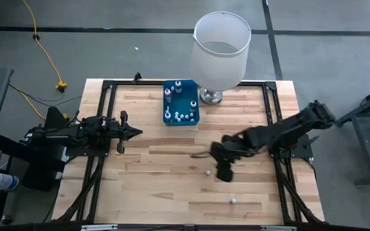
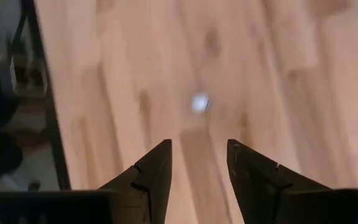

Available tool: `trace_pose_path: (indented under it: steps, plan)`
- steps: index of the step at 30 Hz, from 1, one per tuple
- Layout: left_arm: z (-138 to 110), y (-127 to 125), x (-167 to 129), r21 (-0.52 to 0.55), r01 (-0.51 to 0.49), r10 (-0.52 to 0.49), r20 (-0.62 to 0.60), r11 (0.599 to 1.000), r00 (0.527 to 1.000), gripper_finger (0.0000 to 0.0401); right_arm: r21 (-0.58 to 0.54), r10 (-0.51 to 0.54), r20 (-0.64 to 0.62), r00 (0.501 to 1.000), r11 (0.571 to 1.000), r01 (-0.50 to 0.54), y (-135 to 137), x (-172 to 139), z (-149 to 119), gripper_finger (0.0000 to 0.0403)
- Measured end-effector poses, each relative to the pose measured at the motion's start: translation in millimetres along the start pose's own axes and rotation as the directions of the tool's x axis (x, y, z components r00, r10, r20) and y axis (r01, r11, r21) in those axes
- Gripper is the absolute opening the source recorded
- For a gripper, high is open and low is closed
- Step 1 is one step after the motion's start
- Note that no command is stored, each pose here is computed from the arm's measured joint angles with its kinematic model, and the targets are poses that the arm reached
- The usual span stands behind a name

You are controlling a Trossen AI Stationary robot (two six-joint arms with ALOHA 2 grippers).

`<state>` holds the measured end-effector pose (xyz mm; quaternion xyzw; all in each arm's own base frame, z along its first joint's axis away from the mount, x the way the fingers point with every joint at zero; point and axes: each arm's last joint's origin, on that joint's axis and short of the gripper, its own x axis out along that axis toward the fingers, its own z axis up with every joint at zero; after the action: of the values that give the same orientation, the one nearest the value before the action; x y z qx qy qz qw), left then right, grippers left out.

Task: Pick & Place food coloring
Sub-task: Put the small black food coloring bottle into the blue bin

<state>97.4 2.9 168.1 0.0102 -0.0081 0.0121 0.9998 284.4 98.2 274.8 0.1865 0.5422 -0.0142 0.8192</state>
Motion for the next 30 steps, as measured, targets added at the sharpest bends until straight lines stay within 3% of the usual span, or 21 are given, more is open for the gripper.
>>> trace_pose_path:
  steps: [6, 16, 20, 25, 30]
  plan:
    - [0, 0, 0, 0.000, 0.000, 0.000, 0.001, 1.000, 1.000, 0.0000, -0.104, 0.049, -0.103, 0.993, 0.993, -0.060, 4, 3, -63, 0.0143]
    - [0, 0, 0, 0.000, 0.000, 0.000, 0.000, 1.000, 1.000, 0.0000, -0.297, 0.100, -0.244, 0.965, 0.939, -0.172, 23, 23, -130, 0.0145]
    - [0, 0, 0, 0.000, 0.000, 0.000, 0.000, 1.000, 1.000, 0.0000, -0.334, 0.125, -0.237, 0.963, 0.921, -0.201, 28, 27, -141, 0.0147]
    - [0, 0, 0, 0.000, 0.000, 0.000, 0.000, 1.000, 1.000, 0.0000, -0.373, 0.083, -0.209, 0.974, 0.914, -0.158, 30, 32, -144, 0.0155]
    - [0, 0, 0, 0.000, 0.000, 0.000, 0.000, 1.000, 1.000, 0.0000, -0.460, 0.071, -0.230, 0.971, 0.871, -0.173, 36, 52, -145, 0.0173]
